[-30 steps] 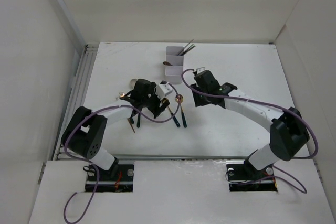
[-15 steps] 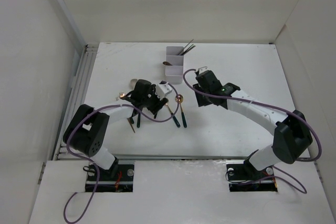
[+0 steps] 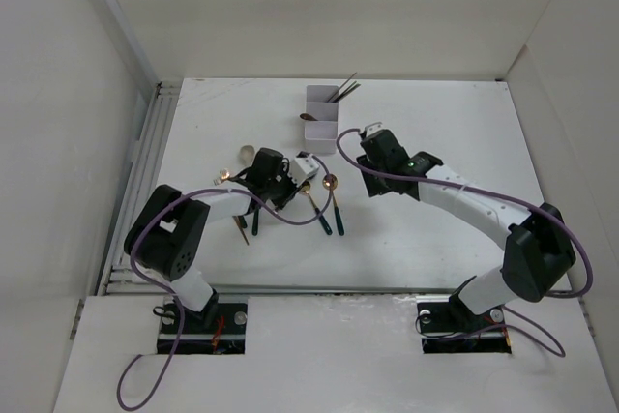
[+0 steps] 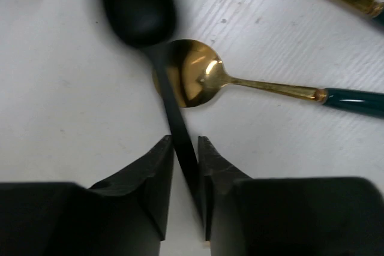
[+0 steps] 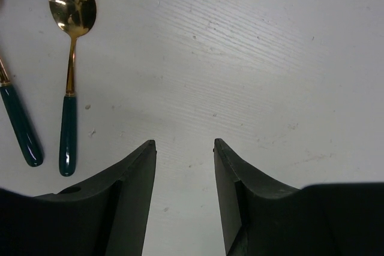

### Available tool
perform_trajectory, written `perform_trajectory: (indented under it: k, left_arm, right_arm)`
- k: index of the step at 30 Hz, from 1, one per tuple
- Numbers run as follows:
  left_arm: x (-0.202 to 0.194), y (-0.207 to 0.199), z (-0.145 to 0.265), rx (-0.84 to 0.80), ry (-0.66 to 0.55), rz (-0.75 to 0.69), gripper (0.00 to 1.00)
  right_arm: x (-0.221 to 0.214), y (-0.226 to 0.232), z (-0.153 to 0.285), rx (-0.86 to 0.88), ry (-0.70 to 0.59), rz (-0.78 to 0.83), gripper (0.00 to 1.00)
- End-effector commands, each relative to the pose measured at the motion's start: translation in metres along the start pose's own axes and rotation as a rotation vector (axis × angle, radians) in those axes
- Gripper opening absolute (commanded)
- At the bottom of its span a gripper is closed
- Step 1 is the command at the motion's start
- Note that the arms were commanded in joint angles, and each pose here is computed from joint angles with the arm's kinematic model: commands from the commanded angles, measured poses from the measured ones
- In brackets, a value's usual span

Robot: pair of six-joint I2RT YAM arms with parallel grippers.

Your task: Sort the eating utensils into containers

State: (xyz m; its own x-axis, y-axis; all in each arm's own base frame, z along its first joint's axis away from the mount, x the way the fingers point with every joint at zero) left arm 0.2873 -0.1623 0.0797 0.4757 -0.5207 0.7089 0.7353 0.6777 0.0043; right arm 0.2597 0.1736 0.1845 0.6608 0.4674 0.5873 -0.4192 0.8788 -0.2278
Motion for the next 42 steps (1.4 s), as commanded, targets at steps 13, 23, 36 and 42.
perform_trajectory:
  k: [13,23,36,42]
  left_arm:
    - [0.038,0.017,0.008,0.228,-0.112,0.168,0.0]
    - [0.116,0.033,0.047,0.209,-0.351,0.17,0.0]
    - [0.237,0.032,0.027,0.019,-1.03,0.185,0.0]
    - [0.256,0.039,-0.012,0.102,-1.175,0.166,0.0]
  right_arm:
    - [0.042,-0.017,0.0,-0.001,-0.111,0.017,0.47]
    - [0.103,-0.036,0.031,0.145,-0.501,-0.036,0.5]
    - [0.107,-0.058,0.026,0.204,-0.579,0.005,0.5]
    - [0.105,-0.085,0.018,0.223,-0.568,-0.017,0.5]
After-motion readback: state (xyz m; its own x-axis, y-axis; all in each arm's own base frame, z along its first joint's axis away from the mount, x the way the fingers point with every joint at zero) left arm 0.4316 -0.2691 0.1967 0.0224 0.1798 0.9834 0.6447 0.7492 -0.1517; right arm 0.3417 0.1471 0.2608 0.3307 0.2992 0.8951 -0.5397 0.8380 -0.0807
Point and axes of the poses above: each gripper's point midway between its finger pads, its own z axis back along the fingers, its own y axis along the line the jaws close on, x = y × z, the point moved 8 cm from there along z, back along the fingers, and after that the axes turned 10 degrees about z, right-handed, at the moved point
